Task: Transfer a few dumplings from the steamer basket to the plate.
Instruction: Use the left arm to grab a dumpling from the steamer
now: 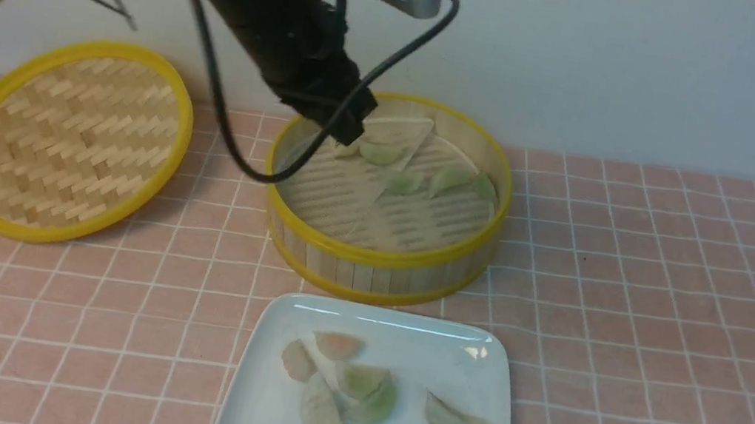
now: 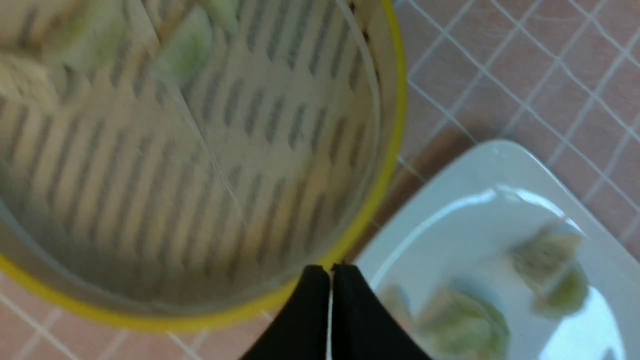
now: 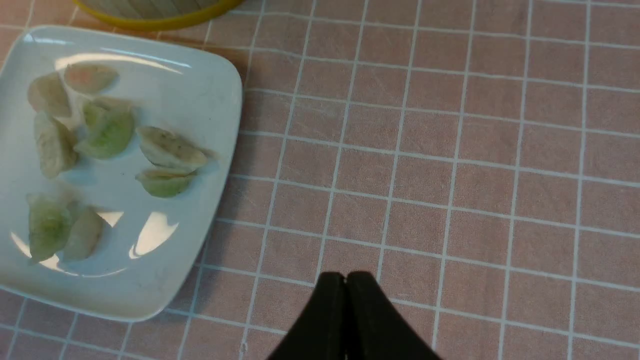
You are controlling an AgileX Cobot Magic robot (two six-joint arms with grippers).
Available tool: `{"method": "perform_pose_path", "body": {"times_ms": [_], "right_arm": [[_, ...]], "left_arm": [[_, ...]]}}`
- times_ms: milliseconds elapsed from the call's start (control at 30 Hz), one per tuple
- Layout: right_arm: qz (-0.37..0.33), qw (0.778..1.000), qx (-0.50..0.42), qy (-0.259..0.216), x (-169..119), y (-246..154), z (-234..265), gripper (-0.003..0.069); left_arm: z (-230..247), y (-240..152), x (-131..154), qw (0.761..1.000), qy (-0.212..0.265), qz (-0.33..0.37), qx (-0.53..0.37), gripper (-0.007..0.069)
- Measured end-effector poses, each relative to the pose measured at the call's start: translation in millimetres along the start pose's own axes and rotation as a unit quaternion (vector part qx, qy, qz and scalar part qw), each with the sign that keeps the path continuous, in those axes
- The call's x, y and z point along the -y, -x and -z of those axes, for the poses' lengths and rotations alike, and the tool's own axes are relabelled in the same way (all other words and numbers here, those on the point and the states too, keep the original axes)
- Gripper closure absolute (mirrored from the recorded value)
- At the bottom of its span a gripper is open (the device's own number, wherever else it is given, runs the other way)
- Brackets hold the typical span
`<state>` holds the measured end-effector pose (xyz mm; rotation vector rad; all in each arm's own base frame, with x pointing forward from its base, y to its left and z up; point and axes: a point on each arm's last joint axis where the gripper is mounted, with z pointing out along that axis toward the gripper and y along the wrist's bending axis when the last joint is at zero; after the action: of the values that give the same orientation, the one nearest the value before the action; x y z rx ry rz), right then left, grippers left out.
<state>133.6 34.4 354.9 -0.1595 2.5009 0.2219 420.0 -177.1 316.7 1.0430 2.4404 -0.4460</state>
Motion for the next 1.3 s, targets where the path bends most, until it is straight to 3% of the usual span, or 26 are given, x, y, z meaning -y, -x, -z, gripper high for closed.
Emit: {"method": "perform_pose_path", "body": {"times_ms": [267,633,767,1100,1267,1300], "right_arm": [[-0.003,1.0,-0.02,0.014,-2.7,2.9,-6.1,0.0673],[-0.007,0.999,-0.036,0.021,-4.0,0.3,-6.1,0.0673],[-0.01,0.999,-0.036,0.03,-5.8,0.3,-6.0,0.0673],[-0.013,0.999,-0.037,0.038,-7.1,0.2,-5.9,0.0673],[-0.013,0.998,-0.037,0.039,-7.4,0.1,-5.9,0.0673],[-0.013,0.998,-0.037,0.039,-7.4,0.1,-5.9,0.0673]], "left_arm": [[-62.5,32.5,-23.5,0.998,0.045,-0.046,0.013,0.0578],[-145.6,21.9,-50.8,0.997,0.059,-0.055,0.018,0.0244],[-162.9,19.3,-54.8,0.995,0.066,-0.065,0.029,0.0183],[-185.5,13.6,-57.7,0.995,0.066,-0.067,0.033,0.0195],[-182.5,13.5,-55.0,0.997,0.061,-0.032,0.021,0.0405],[-179.9,13.7,-54.4,0.998,0.062,-0.025,0.015,0.0419]]}}
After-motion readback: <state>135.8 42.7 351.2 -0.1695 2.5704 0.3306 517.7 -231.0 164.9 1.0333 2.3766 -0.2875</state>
